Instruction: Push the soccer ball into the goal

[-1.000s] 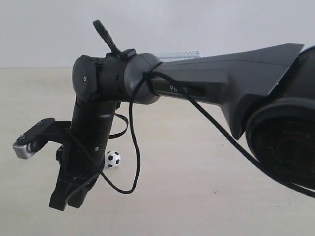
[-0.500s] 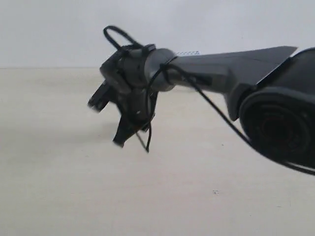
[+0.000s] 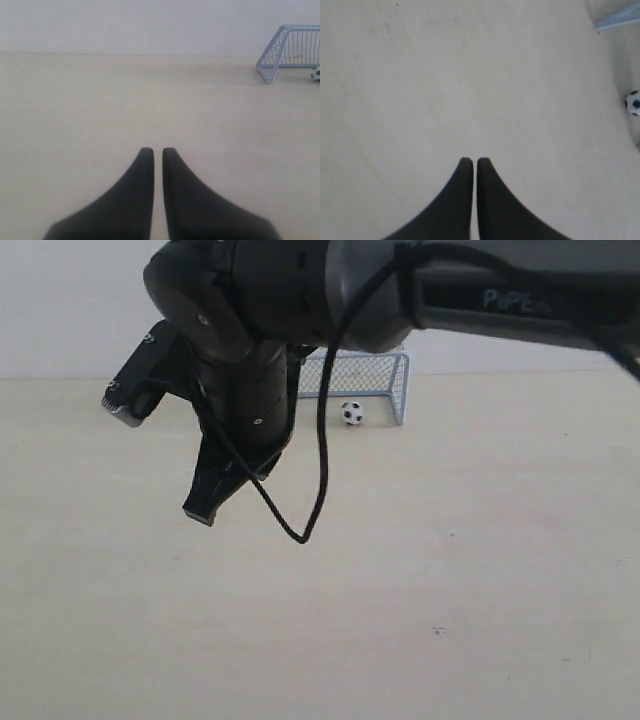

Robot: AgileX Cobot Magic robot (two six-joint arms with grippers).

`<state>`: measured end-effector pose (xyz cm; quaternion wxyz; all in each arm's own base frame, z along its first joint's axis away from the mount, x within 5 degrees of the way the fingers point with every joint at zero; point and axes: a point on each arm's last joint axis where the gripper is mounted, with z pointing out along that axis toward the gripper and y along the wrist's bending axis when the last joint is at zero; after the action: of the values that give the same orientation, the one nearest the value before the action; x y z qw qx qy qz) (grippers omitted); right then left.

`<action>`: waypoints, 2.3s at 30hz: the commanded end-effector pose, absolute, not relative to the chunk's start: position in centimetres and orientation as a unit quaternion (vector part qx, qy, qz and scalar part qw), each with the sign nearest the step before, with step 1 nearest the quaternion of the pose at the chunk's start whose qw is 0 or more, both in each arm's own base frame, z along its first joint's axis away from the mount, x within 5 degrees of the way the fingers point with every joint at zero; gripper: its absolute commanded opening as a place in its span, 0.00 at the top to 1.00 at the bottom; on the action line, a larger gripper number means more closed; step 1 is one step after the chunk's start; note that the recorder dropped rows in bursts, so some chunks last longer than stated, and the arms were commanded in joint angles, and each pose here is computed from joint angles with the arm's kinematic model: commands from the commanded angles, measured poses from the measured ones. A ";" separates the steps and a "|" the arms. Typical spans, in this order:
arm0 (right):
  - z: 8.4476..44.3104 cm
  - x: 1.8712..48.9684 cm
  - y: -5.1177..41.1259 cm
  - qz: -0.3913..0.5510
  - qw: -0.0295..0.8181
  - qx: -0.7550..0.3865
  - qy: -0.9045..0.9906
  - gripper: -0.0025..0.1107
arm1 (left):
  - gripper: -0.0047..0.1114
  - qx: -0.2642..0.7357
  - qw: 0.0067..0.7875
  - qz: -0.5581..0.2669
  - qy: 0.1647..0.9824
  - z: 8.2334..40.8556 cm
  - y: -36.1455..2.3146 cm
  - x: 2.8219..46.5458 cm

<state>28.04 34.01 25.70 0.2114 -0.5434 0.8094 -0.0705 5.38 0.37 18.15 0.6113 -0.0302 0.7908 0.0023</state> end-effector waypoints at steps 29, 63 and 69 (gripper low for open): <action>30.1 9.9 18.2 0.104 0.346 -0.354 0.863 0.98 | 0.91 -0.033 0.614 0.001 0.789 18.3 0.4 5.4; 21.9 8.6 2.6 0.166 0.573 -0.005 0.802 0.98 | 0.91 -0.033 0.613 0.001 0.790 18.3 0.4 5.4; 19.7 5.7 -0.1 0.145 0.659 0.098 0.732 0.98 | 0.91 -0.033 0.613 0.001 0.790 18.3 0.4 5.4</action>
<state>6.24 0.38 19.77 0.6435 0.0639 0.7488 0.1454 5.38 0.37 18.15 0.6113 -0.0302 0.7908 0.0023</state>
